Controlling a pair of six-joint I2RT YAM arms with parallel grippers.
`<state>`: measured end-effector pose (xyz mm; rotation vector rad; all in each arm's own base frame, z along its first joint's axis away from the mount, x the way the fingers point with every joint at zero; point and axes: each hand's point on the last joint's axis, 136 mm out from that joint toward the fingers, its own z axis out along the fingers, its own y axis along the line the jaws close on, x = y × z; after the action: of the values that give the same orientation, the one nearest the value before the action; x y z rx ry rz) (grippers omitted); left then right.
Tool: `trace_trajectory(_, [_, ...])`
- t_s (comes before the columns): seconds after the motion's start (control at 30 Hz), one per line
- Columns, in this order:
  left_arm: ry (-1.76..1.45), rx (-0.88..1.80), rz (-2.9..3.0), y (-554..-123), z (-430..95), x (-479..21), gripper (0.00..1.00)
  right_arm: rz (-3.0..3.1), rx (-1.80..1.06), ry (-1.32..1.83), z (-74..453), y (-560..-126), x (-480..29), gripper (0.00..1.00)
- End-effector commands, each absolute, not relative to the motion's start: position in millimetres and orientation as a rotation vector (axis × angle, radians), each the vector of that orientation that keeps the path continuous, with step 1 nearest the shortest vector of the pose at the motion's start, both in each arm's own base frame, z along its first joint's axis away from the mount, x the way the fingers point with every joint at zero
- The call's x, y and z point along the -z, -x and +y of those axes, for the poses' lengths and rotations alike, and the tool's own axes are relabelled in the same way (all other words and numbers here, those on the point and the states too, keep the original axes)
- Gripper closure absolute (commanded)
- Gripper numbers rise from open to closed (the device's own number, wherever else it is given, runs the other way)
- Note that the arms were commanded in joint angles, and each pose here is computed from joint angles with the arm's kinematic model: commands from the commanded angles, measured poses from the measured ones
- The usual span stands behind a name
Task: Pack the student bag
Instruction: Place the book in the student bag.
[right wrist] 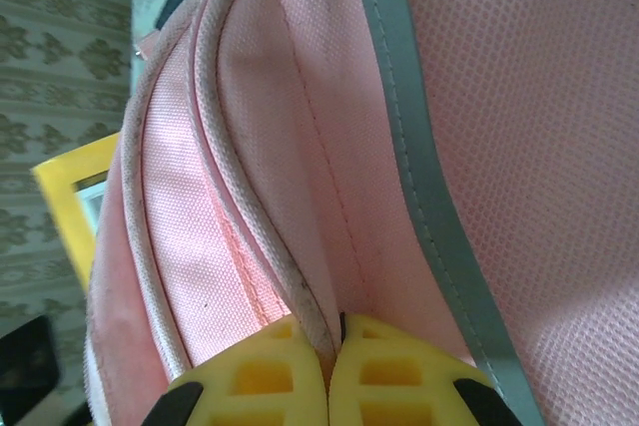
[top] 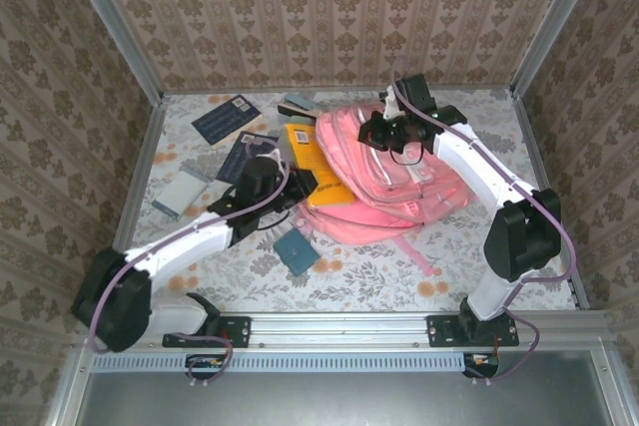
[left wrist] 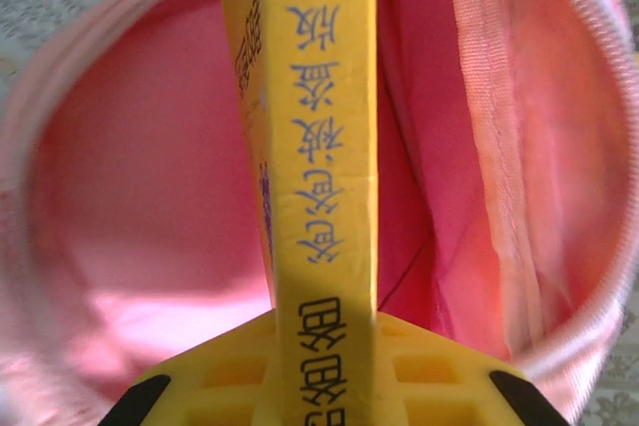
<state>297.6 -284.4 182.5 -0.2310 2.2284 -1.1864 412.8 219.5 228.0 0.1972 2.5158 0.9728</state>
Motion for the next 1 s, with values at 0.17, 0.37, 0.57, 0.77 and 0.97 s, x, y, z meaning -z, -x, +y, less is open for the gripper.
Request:
trace_trajectory(0.17, [0.167, 1.474, 1.915, -339.3, -357.3, -258.2, 1.00, 2.303, -1.273, -0.249, 222.4, -417.8, -305.8, 1.00])
trace_trajectory(0.37, [0.143, 1.571, 1.896, -333.9, -398.8, -248.3, 1.00, 2.276, -1.309, -0.314, 207.2, -423.3, -306.5, 1.00])
trace_trajectory(0.57, [0.157, 1.593, 1.974, -332.2, -436.5, -199.9, 1.00, 2.273, -1.343, -0.324, 207.3, -428.7, -304.4, 1.00])
trace_trajectory(0.77, [0.128, 1.528, 2.115, -333.1, -473.3, -149.3, 1.00, 2.265, -1.375, -0.316, 211.3, -431.1, -308.7, 1.00])
trace_trajectory(0.97, [0.167, 1.418, 2.245, -339.9, -484.1, -106.8, 1.00, 2.290, -1.373, -0.314, 212.0, -427.1, -303.2, 1.00])
